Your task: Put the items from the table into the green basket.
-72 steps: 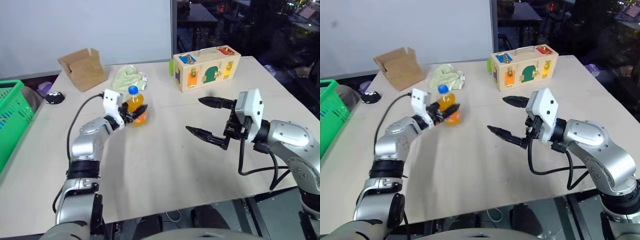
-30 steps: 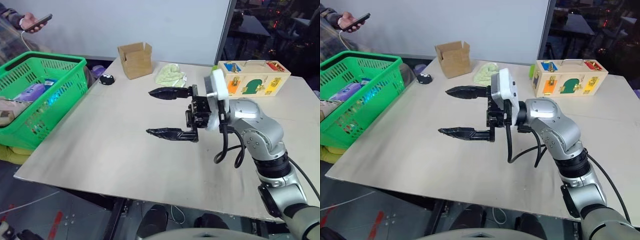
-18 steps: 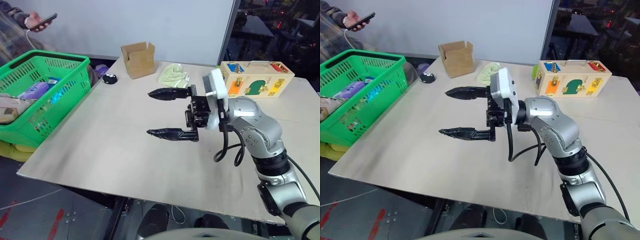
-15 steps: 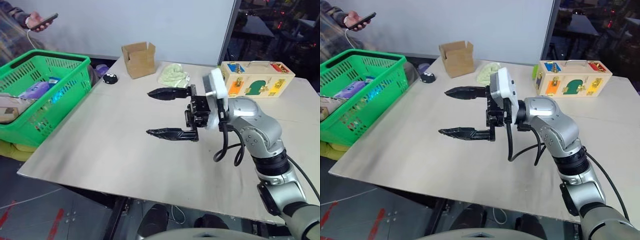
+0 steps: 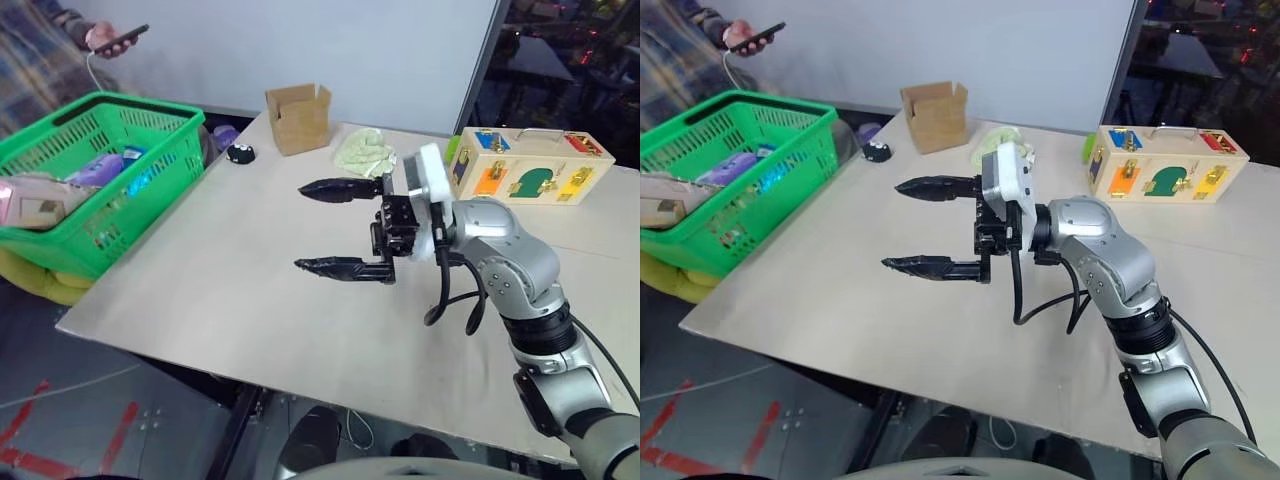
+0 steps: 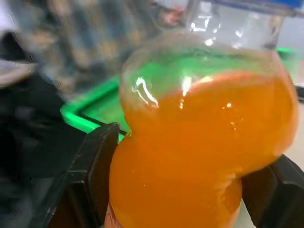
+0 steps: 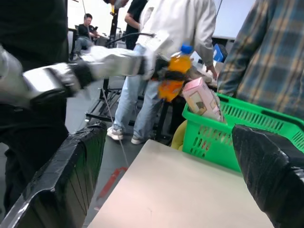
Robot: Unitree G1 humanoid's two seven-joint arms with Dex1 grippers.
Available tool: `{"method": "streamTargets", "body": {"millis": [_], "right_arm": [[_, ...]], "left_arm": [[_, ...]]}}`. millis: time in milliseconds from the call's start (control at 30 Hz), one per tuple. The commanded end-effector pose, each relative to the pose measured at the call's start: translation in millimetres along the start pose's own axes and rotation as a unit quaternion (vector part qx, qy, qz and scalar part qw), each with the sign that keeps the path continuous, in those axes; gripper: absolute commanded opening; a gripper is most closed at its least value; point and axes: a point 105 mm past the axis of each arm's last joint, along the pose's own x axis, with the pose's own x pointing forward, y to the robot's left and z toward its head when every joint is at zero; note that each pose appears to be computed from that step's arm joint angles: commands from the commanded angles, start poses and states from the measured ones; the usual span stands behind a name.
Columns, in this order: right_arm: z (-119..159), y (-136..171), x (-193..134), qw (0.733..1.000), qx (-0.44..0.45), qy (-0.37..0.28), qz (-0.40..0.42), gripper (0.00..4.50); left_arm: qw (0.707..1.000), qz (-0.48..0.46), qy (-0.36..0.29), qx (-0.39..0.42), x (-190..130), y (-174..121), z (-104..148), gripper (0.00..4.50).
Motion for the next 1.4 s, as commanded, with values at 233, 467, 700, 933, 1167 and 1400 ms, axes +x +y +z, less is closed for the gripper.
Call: {"method": "streamTargets", "body": {"millis": [233, 467, 700, 933, 1167, 1400], "right_arm": [[8.6, 1.3, -10.1, 0.999, -0.034, 0.009, -0.030, 4.50], [1.8, 1.7, -10.6, 0.999, -0.026, 0.006, -0.037, 4.50], [-9.6, 5.9, -21.2, 0.999, -0.022, 0.014, -0.039, 4.50], [-11.2, 16.2, -14.4, 0.999, -0.022, 0.014, -0.041, 4.50], [-11.1, 13.7, -19.5, 0.998, -0.026, 0.019, -0.053, 4.50], [-6.7, 5.5, -31.0, 0.996, -0.031, 0.028, -0.082, 4.50]], "left_arm": [[0.980, -0.079, -0.176, -0.046, 11.7, -21.1, 85.5, 2.96], [0.976, -0.162, -0.143, -0.041, 14.4, -58.9, 58.4, 2.96], [0.993, -0.102, -0.062, 0.012, 27.7, -55.4, 33.1, 4.00], [0.989, -0.072, -0.131, 0.012, 23.6, -43.4, 57.2, 4.48], [0.955, -0.187, -0.216, -0.078, 0.7, -78.9, 88.6, 4.48], [0.847, -0.506, -0.090, -0.134, -126.6, -201.8, 57.2, 4.48]]}}
